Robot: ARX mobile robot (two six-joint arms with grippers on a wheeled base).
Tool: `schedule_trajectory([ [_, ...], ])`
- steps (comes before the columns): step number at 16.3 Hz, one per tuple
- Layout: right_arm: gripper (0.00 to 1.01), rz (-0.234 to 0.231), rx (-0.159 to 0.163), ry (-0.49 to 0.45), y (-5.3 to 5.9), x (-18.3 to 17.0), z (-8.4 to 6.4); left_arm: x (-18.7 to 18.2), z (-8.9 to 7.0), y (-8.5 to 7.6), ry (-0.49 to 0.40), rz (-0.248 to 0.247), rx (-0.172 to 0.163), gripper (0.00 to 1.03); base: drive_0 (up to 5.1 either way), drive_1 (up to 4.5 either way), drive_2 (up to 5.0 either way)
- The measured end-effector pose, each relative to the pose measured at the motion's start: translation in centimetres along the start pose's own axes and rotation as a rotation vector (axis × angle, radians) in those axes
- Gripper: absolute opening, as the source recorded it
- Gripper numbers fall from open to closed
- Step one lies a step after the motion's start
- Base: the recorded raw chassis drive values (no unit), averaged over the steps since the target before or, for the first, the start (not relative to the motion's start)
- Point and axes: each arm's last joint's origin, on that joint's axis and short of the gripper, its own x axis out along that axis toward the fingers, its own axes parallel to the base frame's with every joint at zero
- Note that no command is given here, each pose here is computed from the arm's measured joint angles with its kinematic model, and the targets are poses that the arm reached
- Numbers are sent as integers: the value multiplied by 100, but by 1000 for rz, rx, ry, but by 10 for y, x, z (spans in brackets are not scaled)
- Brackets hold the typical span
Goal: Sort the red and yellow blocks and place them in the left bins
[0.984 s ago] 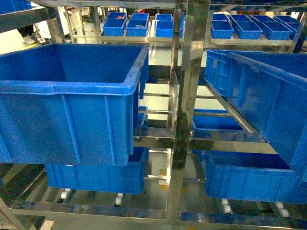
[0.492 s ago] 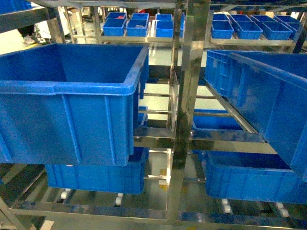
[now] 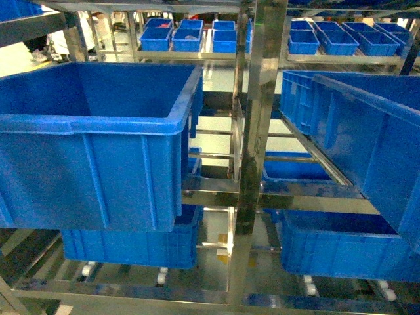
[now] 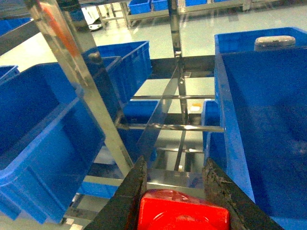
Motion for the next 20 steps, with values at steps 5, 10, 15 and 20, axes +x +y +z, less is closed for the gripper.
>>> schedule_trajectory([
  [5,29,0,0,-1,0,0,0,0,-1,0,6,-1,0,26,-1,431,-432],
  [10,29,-2,1,5,0,1,-1,2,-3,0,11,-2,0,26,-1,85,-87],
  [15,29,-2,1,6,0,1,-1,1,-2,0,9,-2,0,26,0,0,0],
  [20,29,60,118,131,-14,0,4,1,-2,0,9,-2,0,26,0,0,0],
])
